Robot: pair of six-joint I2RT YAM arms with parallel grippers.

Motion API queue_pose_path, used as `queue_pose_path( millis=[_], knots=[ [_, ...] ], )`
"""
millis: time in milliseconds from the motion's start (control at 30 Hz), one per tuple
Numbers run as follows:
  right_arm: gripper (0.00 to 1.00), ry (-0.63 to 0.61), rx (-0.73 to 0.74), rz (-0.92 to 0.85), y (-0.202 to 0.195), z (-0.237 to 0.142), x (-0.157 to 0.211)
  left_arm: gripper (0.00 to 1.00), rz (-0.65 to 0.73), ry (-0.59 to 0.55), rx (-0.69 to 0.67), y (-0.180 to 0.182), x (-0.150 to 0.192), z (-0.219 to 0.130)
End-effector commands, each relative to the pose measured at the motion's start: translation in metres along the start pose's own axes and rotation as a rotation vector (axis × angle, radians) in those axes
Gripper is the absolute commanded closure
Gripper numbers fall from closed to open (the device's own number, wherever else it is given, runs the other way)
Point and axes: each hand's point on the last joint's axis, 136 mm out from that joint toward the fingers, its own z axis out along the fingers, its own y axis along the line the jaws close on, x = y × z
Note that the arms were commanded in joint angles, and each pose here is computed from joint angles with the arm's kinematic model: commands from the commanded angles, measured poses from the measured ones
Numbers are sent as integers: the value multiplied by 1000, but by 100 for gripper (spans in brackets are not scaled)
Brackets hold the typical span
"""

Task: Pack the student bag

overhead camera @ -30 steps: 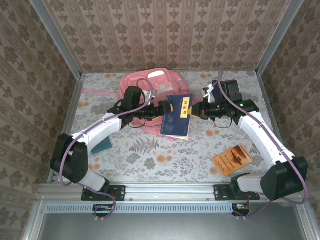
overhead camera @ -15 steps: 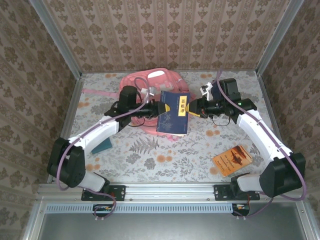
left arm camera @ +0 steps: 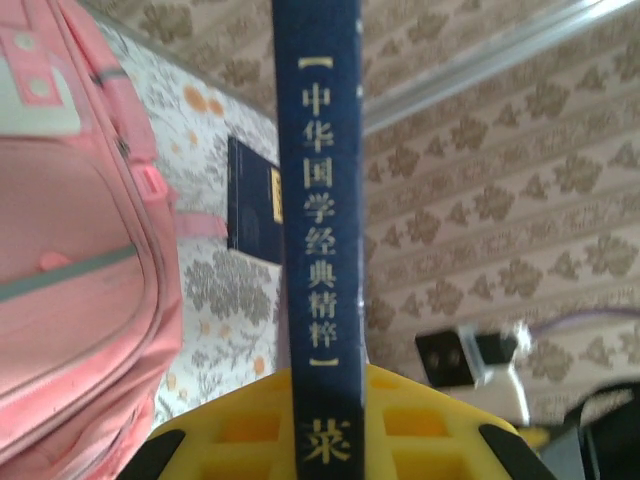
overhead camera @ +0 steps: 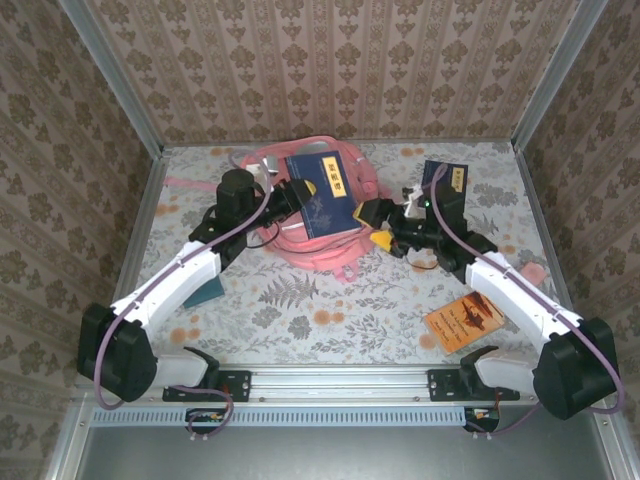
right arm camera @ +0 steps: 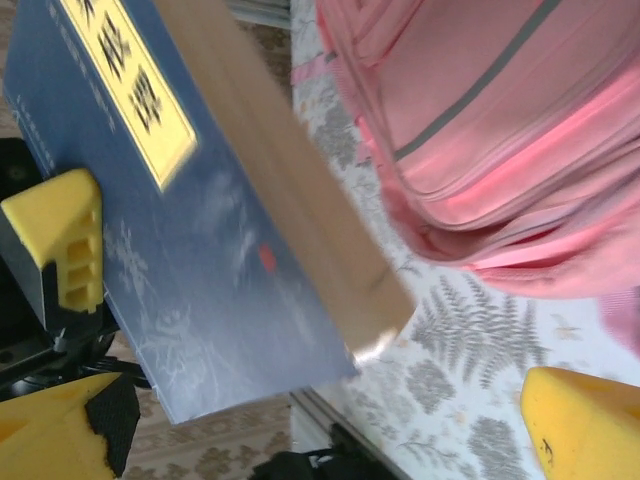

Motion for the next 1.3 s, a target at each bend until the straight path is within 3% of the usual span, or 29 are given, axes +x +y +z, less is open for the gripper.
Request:
queue_pose_path(
  millis=[0, 400, 533, 733, 1000, 1100, 1267],
  knots=[
    [0, -109, -159, 102, 38, 12, -11, 98, -59, -174, 54, -24, -35, -12],
    [1, -183, -370, 198, 86, 51, -25, 98, -274, -292, 86, -14, -48, -15],
    [7, -231, -397, 224, 96, 52, -37, 98, -308, -309, 77, -9, -49, -15],
    [27, -283, -360, 268, 83, 52, -44, 96, -334, -321, 54, 3, -45, -15],
    [68, -286, -251, 244, 72, 54, -43, 92, -304, -279, 28, 7, -37, -7],
    [86, -283, -176, 212, 58, 52, -42, 79, -254, -232, -2, 11, -29, -3],
    [97, -371, -17, 101, 18, 14, -44, 26, -121, -93, -215, 46, 1, -1]
  ],
)
